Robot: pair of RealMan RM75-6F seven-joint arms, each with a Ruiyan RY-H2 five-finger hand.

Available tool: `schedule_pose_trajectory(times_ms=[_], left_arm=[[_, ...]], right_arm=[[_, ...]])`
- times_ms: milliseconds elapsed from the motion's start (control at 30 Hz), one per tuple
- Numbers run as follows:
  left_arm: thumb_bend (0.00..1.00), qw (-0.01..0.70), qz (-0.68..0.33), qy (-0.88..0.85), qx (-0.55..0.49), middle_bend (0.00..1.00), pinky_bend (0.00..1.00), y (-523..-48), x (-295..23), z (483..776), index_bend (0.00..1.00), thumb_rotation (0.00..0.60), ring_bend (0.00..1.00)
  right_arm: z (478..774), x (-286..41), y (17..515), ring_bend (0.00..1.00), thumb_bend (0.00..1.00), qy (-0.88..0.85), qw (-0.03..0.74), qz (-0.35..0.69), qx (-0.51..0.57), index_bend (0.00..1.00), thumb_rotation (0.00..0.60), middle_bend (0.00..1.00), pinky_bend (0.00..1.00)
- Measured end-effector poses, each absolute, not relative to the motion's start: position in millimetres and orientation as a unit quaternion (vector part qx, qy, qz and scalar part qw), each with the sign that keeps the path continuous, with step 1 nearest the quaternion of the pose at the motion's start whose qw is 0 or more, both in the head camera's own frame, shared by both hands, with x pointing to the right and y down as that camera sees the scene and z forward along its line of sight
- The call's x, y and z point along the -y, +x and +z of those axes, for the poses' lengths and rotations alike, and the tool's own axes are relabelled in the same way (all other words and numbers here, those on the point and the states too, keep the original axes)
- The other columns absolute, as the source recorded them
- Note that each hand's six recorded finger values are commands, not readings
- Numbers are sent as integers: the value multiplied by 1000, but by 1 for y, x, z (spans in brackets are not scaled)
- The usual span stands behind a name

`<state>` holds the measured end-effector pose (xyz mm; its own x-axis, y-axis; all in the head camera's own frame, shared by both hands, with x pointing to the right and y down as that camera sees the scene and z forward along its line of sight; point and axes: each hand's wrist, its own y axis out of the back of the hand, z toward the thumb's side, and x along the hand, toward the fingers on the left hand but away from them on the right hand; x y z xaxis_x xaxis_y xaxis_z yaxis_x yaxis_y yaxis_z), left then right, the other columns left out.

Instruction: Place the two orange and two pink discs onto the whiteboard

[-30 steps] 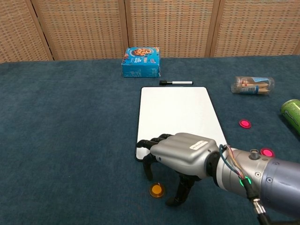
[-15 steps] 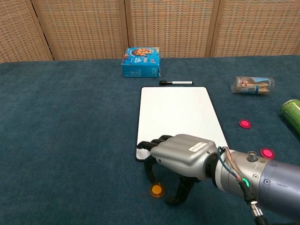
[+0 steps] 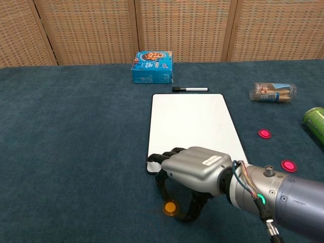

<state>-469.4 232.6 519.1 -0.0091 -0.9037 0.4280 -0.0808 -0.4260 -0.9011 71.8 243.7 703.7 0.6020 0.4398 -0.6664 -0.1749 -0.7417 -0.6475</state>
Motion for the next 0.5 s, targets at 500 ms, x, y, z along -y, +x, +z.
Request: schedule_pose_trajectory(times_ms=[500], left_arm=[[0,351,-584,-611,-404,0,0,-470,-233,518,0,600,0]], right_arm=[[685,-220,67,0,337,-839,313,423,135,479,600,0,0]])
